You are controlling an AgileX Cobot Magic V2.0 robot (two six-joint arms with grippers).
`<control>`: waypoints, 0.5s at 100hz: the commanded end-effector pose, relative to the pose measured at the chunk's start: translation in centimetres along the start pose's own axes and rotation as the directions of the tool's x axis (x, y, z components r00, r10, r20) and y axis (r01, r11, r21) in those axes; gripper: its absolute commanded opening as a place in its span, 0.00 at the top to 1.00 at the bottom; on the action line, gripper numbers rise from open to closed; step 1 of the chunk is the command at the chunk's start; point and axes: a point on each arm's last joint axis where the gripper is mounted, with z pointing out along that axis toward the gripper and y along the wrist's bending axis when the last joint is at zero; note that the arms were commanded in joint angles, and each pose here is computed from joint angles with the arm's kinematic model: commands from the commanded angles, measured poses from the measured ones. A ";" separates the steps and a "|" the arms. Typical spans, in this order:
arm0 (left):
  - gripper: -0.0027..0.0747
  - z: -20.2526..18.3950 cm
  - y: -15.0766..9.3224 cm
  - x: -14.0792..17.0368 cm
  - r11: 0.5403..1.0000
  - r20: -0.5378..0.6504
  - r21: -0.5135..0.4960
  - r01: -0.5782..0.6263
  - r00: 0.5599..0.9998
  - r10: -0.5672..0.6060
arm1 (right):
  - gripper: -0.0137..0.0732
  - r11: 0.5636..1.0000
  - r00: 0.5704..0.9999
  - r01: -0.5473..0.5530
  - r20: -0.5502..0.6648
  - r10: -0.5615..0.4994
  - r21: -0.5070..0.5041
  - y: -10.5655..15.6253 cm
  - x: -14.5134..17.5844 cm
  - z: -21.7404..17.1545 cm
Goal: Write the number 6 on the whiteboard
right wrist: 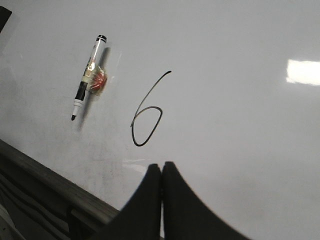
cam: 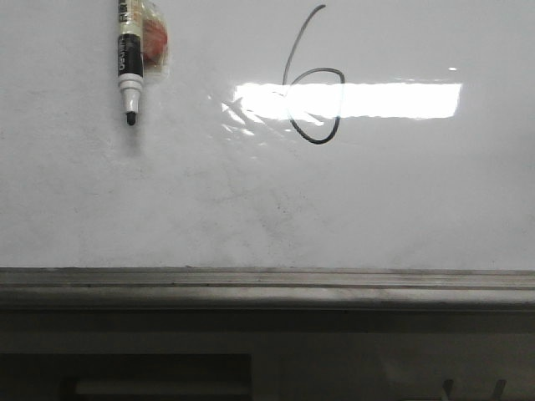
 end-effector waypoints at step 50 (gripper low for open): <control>0.99 1.5 0.9 0.9 0.941 -0.049 -0.186 -0.282 0.960 0.277 | 0.89 0.999 0.998 -0.005 0.057 0.002 0.041 -0.4 -1.1 -0.1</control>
